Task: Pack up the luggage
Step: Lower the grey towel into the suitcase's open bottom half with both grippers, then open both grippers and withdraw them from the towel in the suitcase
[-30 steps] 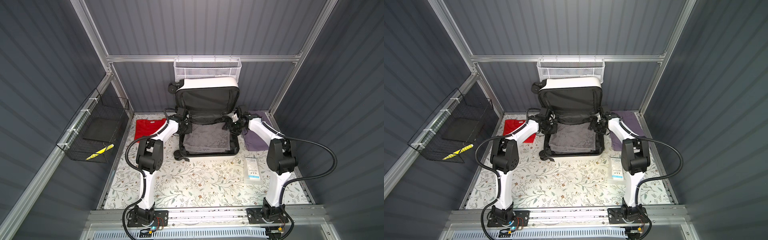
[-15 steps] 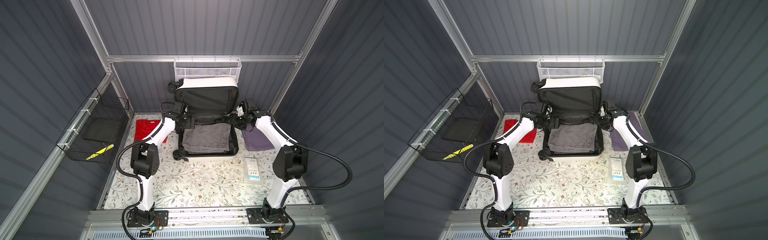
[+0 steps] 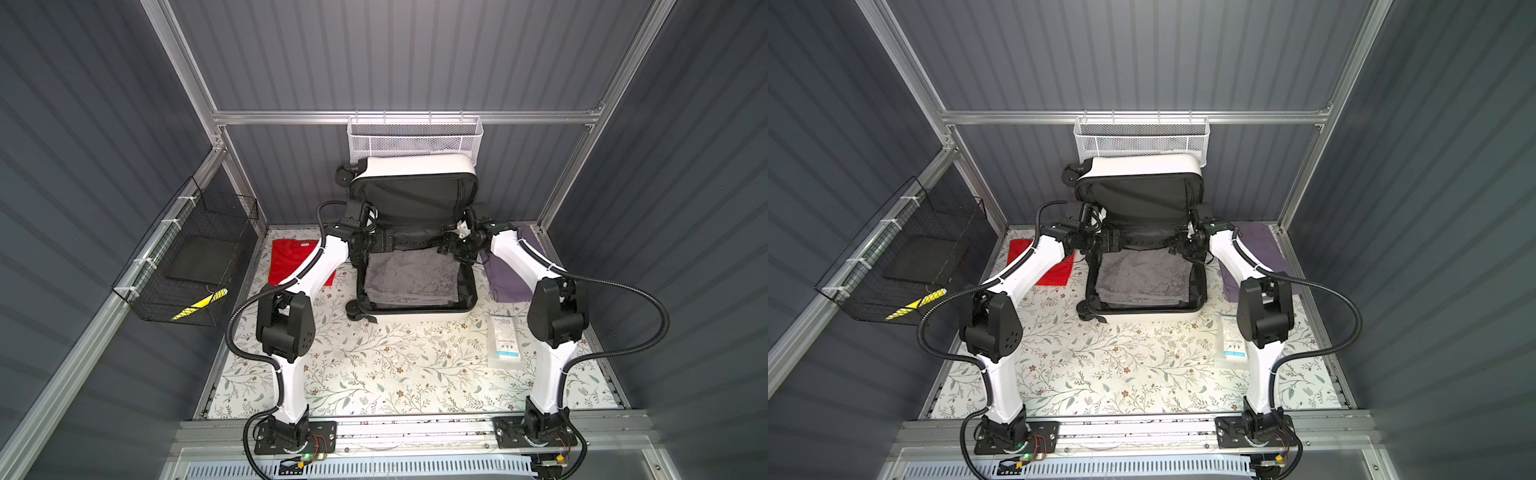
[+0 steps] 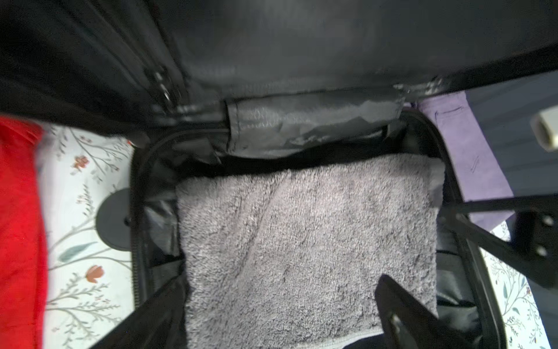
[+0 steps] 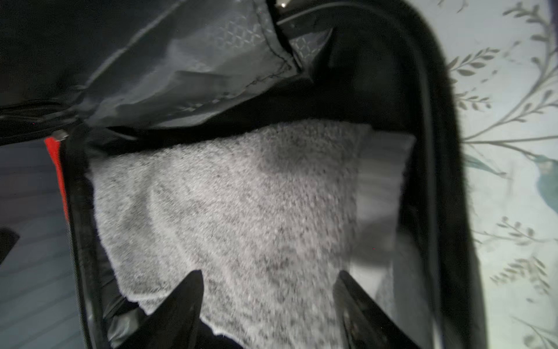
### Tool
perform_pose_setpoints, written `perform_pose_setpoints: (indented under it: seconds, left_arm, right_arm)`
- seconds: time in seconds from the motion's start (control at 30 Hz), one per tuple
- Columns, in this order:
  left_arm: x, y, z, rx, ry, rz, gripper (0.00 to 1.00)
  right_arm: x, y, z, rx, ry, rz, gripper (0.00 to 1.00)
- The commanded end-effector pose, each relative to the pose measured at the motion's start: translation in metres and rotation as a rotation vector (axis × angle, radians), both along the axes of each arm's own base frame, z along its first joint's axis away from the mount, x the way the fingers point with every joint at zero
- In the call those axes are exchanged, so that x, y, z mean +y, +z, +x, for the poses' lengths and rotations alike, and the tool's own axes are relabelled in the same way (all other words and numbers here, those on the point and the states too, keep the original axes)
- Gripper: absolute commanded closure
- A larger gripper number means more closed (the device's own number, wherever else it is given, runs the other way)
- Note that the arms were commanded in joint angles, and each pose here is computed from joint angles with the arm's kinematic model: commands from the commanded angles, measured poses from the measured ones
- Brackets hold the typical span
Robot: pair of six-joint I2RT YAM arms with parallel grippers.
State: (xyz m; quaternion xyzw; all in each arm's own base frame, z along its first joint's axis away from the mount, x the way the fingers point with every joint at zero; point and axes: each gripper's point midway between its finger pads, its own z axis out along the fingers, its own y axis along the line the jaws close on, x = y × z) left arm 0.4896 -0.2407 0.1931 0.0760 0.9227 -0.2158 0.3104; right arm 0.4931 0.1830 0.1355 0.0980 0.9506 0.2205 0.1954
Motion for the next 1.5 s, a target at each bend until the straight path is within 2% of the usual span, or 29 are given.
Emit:
perform_pose_setpoints:
  seconds: [0.0,0.1,0.3,0.5,0.73,1.03,1.2,1.47]
  left_arm:
    - [-0.006,-0.008,-0.008,0.026,-0.008,-0.03,0.0]
    - [-0.005,-0.013,-0.01,0.034,-0.007,-0.026,0.0]
    - [-0.006,-0.018,-0.009,0.036,-0.011,-0.008,0.0]
    - [-0.01,-0.03,-0.001,0.047,-0.038,0.024,0.0]
    - [-0.014,-0.059,-0.001,0.089,-0.062,0.066,0.0]
    - [0.003,-0.09,-0.01,0.135,-0.037,0.164,0.0]
    - [0.006,-0.079,-0.009,0.115,-0.036,0.181,0.0]
    - [-0.007,-0.02,-0.018,0.023,-0.066,0.131,0.0]
  right_arm:
    - [0.003,-0.011,0.008,0.034,-0.031,-0.025,0.3]
    - [0.004,-0.025,0.013,0.063,-0.055,-0.05,0.3]
    - [0.012,-0.034,0.015,0.095,-0.06,-0.009,0.29]
    - [0.014,0.009,0.009,0.02,-0.003,0.009,0.28]
    - [0.013,0.06,-0.016,-0.069,0.035,0.056,0.27]
    - [0.0,0.066,-0.061,-0.12,0.018,0.092,0.27]
    - [-0.011,0.067,-0.081,-0.137,-0.001,0.104,0.26]
    - [-0.038,0.065,-0.109,-0.147,-0.065,0.131,0.24]
